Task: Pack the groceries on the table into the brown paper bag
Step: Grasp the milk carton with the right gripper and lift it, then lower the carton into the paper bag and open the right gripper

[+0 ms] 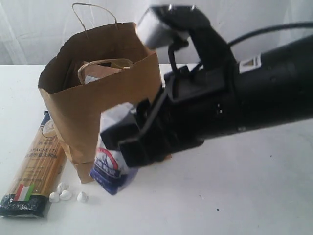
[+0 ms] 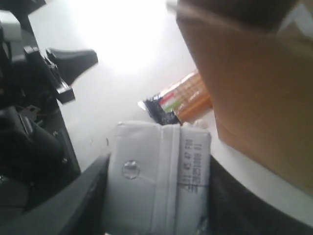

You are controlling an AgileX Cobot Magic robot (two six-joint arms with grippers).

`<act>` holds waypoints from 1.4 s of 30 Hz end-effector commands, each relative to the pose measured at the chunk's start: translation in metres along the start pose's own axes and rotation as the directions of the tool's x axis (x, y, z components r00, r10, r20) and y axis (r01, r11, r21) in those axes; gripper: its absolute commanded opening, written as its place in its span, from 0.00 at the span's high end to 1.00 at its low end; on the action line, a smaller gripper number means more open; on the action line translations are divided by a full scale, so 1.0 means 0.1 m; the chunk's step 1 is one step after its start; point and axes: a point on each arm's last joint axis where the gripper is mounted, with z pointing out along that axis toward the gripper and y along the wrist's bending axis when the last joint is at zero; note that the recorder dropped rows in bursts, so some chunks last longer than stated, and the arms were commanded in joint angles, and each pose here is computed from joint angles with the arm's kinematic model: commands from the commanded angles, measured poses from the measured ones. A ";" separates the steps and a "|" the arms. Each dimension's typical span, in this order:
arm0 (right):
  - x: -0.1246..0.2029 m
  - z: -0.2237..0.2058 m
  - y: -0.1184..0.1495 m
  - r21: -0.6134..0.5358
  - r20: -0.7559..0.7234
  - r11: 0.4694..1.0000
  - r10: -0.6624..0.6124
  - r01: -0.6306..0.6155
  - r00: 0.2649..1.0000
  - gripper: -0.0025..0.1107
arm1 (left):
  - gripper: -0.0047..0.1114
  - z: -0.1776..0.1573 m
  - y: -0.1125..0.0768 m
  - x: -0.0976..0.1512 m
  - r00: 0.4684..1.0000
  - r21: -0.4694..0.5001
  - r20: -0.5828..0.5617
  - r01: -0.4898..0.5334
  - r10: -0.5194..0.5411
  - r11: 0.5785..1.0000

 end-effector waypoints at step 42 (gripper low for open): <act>-1.03 0.88 -0.90 0.644 0.238 0.719 -0.514 0.262 0.824 0.61 | 0.96 0.00 0.00 0.01 1.000 -0.002 0.002 0.000 0.000 1.000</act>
